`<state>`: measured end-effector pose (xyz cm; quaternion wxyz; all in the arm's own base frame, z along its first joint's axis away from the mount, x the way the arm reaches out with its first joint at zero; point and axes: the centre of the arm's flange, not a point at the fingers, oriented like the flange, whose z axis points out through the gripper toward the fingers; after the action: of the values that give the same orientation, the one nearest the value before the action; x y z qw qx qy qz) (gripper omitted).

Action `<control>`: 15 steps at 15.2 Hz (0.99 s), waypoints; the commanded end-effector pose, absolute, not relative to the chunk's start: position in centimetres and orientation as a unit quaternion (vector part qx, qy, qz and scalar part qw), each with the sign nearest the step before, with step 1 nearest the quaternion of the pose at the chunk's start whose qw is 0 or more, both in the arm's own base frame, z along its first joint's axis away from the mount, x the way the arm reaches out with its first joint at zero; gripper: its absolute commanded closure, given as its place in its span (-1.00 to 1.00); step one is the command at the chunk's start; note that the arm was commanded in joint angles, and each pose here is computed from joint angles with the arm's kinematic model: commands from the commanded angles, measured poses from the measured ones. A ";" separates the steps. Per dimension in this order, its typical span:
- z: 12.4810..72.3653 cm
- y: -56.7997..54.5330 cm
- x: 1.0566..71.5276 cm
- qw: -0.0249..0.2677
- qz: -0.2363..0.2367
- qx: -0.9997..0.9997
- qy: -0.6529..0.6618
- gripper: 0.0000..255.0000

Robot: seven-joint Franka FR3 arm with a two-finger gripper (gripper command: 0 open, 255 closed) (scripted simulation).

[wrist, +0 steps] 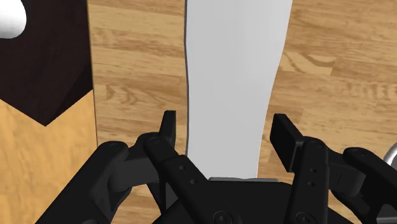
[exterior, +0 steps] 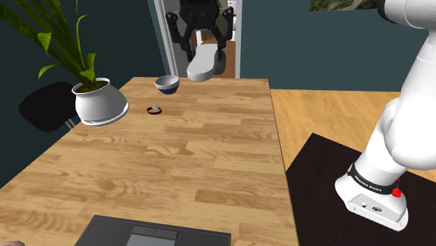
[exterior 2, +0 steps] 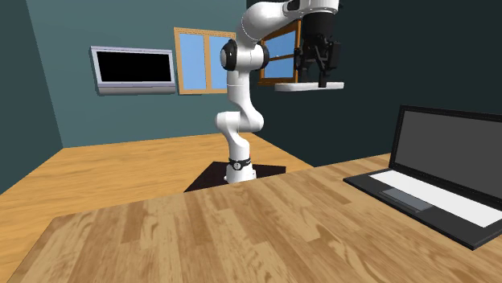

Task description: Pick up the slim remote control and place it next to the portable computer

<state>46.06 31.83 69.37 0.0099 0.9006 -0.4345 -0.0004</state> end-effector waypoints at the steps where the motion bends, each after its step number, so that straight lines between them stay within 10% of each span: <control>1: 69.3 34.1 44.6 0.010 0.000 0.900 -0.435 1.00; 15: 67.2 45.1 37.8 0.010 0.000 0.900 -0.435 1.00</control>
<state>37.96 45.02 67.73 0.0101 0.9004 -0.4349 -0.0001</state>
